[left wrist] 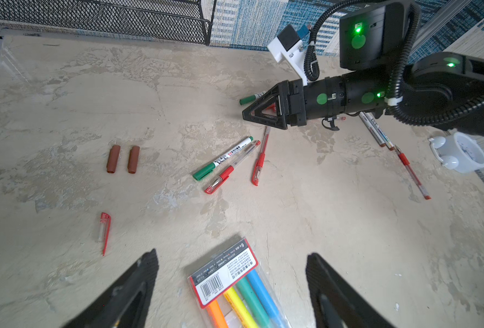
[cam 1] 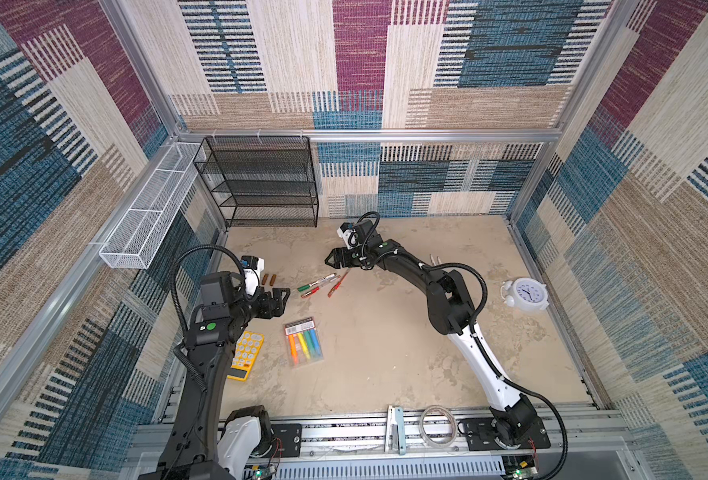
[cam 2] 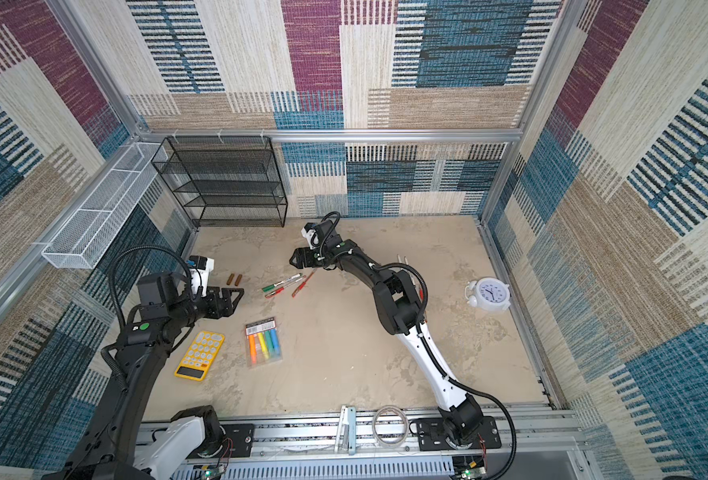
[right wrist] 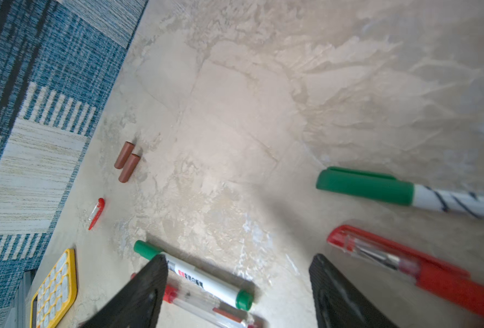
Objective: Open the pen caps
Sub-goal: 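Reach the right gripper to a second red gel pen and grasp it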
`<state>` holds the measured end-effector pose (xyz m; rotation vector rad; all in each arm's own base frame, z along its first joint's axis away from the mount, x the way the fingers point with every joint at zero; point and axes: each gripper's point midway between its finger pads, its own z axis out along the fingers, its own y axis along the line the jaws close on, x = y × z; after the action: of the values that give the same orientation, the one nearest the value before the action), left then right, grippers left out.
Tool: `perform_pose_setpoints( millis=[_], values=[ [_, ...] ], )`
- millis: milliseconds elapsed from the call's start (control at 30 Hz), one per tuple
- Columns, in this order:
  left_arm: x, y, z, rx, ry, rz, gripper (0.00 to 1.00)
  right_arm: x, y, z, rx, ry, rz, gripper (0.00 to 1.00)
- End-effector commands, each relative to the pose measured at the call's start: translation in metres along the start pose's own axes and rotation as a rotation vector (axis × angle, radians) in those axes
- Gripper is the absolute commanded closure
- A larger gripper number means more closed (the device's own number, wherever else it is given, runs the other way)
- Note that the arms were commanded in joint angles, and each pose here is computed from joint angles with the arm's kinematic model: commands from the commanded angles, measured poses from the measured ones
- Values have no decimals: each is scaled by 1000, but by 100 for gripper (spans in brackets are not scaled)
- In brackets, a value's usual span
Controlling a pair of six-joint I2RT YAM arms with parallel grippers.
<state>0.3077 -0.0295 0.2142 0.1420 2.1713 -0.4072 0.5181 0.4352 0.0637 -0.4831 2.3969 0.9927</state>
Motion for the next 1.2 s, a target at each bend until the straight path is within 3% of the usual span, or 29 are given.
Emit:
perform_pose_setpoints(
  millis=[0,300,633,800,900,1167],
  values=[
    [-6,0,0,0,-12,18,15,7,0,-1,13,27,10,19],
    [-8,-1,-2,1,-21,18,15,50,-6,-27,59,91,-39,20],
    [-4,-2,3,19,-12,7,15,140,-1,-57,83,237,-88,25],
    [-6,-2,1,14,-19,9,15,165,15,-66,88,299,-137,29],
    [-2,0,2,10,-10,13,15,168,16,-68,126,330,-156,34],
    [-5,0,1,10,-13,10,15,132,9,-63,278,317,-248,47]
  ],
)
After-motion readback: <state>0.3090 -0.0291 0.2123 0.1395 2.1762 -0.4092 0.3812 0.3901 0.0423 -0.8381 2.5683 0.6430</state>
